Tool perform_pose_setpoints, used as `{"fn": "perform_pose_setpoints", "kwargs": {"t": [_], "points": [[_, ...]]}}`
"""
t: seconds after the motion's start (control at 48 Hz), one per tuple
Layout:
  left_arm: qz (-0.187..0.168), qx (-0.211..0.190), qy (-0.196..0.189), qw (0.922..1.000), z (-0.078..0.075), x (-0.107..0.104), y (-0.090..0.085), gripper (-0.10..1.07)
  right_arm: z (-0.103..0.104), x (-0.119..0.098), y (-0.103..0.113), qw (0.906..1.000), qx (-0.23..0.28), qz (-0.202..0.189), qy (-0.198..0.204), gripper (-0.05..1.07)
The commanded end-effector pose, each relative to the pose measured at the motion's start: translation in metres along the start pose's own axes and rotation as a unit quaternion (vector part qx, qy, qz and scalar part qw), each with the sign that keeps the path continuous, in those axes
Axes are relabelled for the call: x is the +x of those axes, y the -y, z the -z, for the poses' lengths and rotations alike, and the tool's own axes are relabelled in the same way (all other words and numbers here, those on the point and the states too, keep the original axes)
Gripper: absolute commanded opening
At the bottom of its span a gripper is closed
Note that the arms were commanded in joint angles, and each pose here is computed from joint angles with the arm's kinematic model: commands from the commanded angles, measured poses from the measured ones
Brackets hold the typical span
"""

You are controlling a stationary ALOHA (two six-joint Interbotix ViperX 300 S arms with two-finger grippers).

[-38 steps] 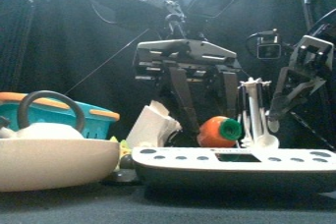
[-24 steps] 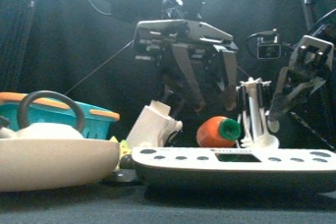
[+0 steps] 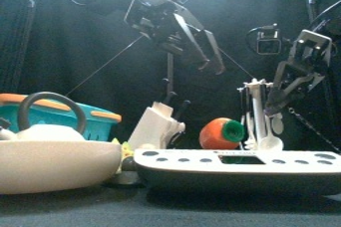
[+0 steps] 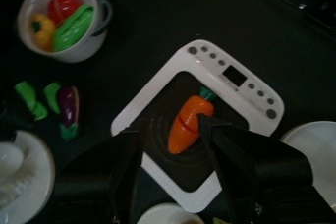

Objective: Grab pairing knife

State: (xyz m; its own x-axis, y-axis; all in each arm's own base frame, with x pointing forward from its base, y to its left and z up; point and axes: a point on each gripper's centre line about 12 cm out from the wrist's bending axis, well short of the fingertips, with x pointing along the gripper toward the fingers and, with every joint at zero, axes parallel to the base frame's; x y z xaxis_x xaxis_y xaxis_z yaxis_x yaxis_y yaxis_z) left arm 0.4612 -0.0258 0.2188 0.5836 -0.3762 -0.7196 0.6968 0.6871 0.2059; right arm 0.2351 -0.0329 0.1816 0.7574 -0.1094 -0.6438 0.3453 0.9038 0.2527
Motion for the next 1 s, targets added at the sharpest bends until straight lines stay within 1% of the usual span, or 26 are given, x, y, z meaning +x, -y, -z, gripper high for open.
{"fn": "perform_pose_setpoints", "kwargs": {"t": [0.0, 0.062, 0.146, 0.25, 0.292, 0.354, 0.396, 0.458, 0.562, 0.646, 0.667, 0.792, 0.875, 0.938, 0.979], "points": [[-0.042, -0.011, 0.030, 0.9986, -0.012, -0.024, 0.000, 0.83, -0.016, -0.003, -0.005, 0.9997, -0.001, -0.007, 0.024, 0.75], [-0.059, -0.030, 0.047, 0.9967, -0.013, -0.032, 0.003, 0.83, -0.020, -0.003, -0.007, 0.9996, -0.001, -0.009, 0.028, 0.75], [-0.098, -0.059, 0.069, 0.9909, -0.013, -0.042, 0.003, 0.83, -0.029, -0.005, -0.011, 0.9991, -0.001, -0.015, 0.039, 0.75], [-0.152, -0.084, 0.075, 0.9820, -0.003, -0.047, 0.002, 0.83, -0.042, -0.008, -0.017, 0.9983, 0.001, -0.023, 0.055, 0.75], [-0.180, -0.088, 0.071, 0.9772, 0.005, -0.049, 0.001, 0.83, -0.046, -0.009, -0.018, 0.9980, 0.004, -0.025, 0.059, 0.75], [-0.208, -0.093, 0.068, 0.9713, 0.012, -0.054, 0.002, 0.83, -0.051, -0.009, -0.020, 0.9977, 0.005, -0.027, 0.063, 0.75], [-0.227, -0.092, 0.070, 0.9671, 0.013, -0.058, 0.002, 0.83, -0.053, -0.008, -0.021, 0.9976, 0.006, -0.027, 0.063, 0.75], [-0.250, -0.090, 0.079, 0.9608, 0.009, -0.064, 0.008, 0.83, -0.056, -0.005, -0.023, 0.9976, 0.007, -0.028, 0.063, 0.75], [-0.305, -0.091, 0.100, 0.9427, 0.004, -0.080, 0.018, 0.83, -0.060, -0.002, -0.027, 0.9977, 0.002, -0.031, 0.061, 0.75], [-0.344, -0.095, 0.111, 0.9277, 0.004, -0.090, 0.024, 0.83, -0.065, 0.002, -0.032, 0.9975, -0.005, -0.035, 0.061, 0.75], [-0.356, -0.097, 0.114, 0.9226, 0.005, -0.093, 0.027, 0.83, -0.066, 0.002, -0.032, 0.9974, -0.005, -0.036, 0.062, 0.75], [-0.398, -0.118, 0.115, 0.9025, 0.014, -0.100, 0.032, 0.83, -0.076, 0.004, -0.035, 0.9966, -0.011, -0.037, 0.072, 0.75], [-0.412, -0.133, 0.113, 0.8945, 0.019, -0.101, 0.034, 0.83, -0.083, 0.004, -0.036, 0.9957, -0.020, -0.036, 0.083, 0.75], [-0.420, -0.143, 0.115, 0.8891, 0.021, -0.105, 0.034, 0.83, -0.087, 0.004, -0.036, 0.9950, -0.023, -0.036, 0.090, 0.75], [-0.426, -0.152, 0.119, 0.8838, 0.023, -0.110, 0.035, 0.83, -0.093, 0.003, -0.036, 0.9940, -0.023, -0.036, 0.100, 0.75]]}}
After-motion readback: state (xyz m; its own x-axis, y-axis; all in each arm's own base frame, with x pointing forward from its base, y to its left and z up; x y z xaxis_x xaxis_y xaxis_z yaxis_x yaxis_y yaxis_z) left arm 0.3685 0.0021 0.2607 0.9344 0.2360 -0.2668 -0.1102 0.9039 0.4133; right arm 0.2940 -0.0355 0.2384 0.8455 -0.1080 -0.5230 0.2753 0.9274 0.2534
